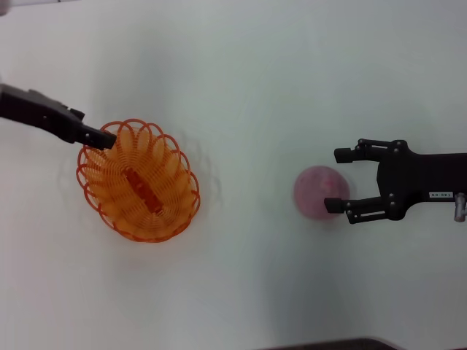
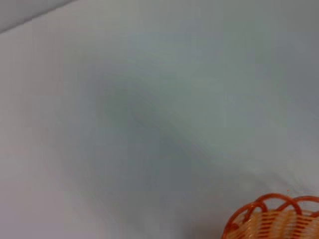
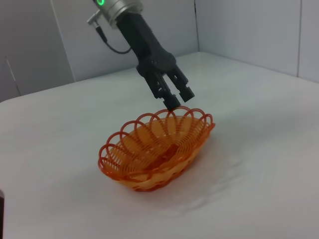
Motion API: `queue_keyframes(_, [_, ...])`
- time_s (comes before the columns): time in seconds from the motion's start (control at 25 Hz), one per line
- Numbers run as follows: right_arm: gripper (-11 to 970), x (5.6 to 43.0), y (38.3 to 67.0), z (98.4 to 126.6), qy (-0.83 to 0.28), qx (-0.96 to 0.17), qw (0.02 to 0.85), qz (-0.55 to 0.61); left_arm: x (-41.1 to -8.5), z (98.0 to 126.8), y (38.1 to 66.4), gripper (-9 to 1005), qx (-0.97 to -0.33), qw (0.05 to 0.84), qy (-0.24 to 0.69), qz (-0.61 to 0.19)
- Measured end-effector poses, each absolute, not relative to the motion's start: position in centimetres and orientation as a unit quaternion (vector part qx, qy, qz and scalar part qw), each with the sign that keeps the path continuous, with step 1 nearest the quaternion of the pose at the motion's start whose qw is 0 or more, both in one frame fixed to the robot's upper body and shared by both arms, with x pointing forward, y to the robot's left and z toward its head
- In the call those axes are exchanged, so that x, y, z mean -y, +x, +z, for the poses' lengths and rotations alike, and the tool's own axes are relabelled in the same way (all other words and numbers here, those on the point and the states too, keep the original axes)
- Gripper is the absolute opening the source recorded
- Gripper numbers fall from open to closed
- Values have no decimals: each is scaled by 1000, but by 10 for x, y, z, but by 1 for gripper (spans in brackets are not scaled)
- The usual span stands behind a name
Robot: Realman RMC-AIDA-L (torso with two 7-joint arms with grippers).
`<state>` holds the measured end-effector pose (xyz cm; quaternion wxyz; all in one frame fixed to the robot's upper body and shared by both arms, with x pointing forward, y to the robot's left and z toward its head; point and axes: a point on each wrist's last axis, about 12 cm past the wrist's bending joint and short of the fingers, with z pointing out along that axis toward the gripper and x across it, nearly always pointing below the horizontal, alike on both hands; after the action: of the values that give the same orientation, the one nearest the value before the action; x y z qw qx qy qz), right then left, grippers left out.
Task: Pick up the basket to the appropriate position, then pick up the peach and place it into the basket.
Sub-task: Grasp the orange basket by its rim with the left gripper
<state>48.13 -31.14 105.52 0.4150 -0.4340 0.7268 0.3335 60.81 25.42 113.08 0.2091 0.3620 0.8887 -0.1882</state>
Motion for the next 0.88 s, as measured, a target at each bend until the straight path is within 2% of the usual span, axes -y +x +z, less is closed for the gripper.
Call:
queue_keyframes(0.2, [925,311,482,1056,-435,-726,415,334,-231,1139,618,677,-878,191,408,-161])
queue_keyframes(0.4, [926,311,482,1056,-435,-726,415,334,-215,1134,619,669,-871,168,437,-151])
queue_keyframes(0.6, [926,310,483,1056,-437,-725,415,334,-208,1120,620,661,-874,158,441,-130])
queue_keyframes(0.88, [926,309,485,1057,-439,-723,416,335,-208,1115,620,650,-875,158,443,-118])
